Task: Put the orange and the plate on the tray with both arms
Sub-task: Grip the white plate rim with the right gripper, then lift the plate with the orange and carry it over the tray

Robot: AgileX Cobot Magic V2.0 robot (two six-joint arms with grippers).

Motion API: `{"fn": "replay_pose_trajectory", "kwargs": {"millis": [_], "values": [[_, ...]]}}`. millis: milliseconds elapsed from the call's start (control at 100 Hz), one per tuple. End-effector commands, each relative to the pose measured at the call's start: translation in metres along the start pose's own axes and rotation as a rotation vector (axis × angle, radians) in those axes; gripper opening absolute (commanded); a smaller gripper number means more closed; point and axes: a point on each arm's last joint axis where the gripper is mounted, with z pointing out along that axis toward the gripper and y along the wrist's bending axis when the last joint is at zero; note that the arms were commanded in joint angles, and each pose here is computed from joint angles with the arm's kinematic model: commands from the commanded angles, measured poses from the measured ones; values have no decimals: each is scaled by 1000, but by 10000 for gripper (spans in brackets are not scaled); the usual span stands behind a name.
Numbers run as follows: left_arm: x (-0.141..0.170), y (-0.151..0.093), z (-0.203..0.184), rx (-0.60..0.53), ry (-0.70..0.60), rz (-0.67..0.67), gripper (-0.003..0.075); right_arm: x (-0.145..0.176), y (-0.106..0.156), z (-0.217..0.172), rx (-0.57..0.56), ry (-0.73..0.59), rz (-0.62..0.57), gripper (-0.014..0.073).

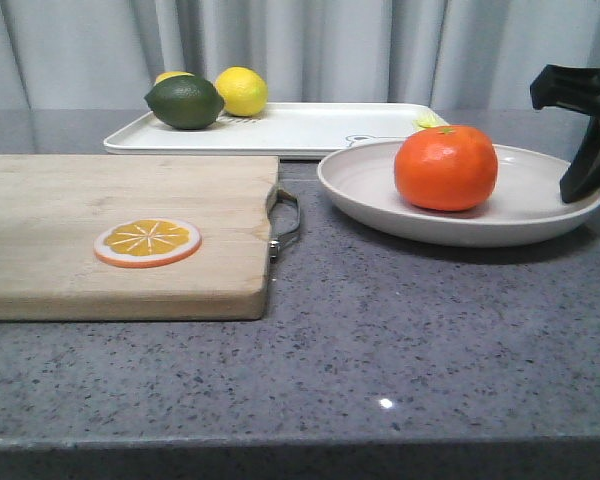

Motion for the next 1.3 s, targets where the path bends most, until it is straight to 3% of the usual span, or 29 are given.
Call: {"fn": "replay_pose_trajectory", "kwargs": {"millis": [0,180,370,790,1290], "values": [[-14,2,-7,-21,-87,-19,565,-13,6,-11,-24,-78,-6,-4],[-14,2,-7,-21,-87,-19,565,-13,8,-13,-38,-84,22,-92],[-14,2,-7,-21,-87,-19,565,-21,15,-29,-74,-109,39,-92],[-14,2,-7,-21,-87,-19,565,-97,52,-64,-218,-282,75,-92],[-14,2,-7,-21,-87,-19,565,-178,79,10,-293,-245,82,-92]]}}
